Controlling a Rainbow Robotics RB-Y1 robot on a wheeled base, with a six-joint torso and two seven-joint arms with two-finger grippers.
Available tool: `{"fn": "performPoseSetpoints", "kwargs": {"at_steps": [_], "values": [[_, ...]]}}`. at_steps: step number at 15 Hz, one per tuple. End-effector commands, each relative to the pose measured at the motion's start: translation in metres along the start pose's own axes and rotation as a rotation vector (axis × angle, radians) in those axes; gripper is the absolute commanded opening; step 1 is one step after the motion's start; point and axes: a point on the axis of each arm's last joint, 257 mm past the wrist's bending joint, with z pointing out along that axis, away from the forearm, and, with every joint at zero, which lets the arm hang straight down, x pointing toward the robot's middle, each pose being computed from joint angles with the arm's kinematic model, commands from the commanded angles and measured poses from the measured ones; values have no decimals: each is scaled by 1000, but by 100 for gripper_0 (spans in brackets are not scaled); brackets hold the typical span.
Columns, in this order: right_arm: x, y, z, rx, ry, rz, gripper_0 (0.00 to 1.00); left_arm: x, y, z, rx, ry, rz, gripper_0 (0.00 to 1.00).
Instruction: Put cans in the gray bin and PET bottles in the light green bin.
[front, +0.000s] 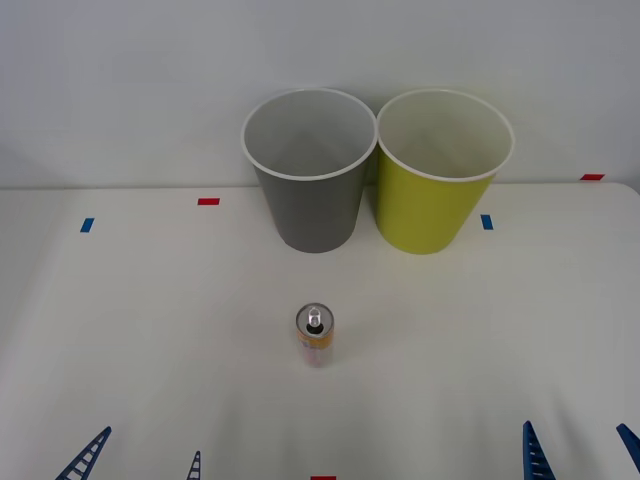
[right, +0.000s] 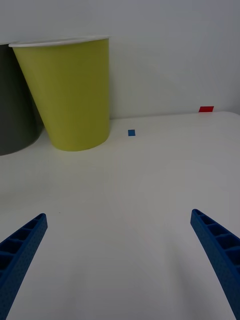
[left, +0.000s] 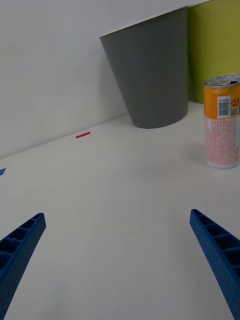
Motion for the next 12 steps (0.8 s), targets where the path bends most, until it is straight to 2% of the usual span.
{"fn": "performPoseSetpoints", "kwargs": {"at_steps": [1, 9, 10, 12], "values": [[0, 0, 0, 0, 0, 0, 100, 0, 0, 0, 0, 0, 0, 100], [0, 0, 0, 0, 0, 0, 100, 0, 0, 0, 0, 0, 0, 100], [0, 0, 0, 0, 0, 0, 100, 17, -6, -6, 17, 43, 0, 100], [0, 0, 0, 0, 0, 0, 100, 14, -3, -7, 19, 29, -2, 100]]}}
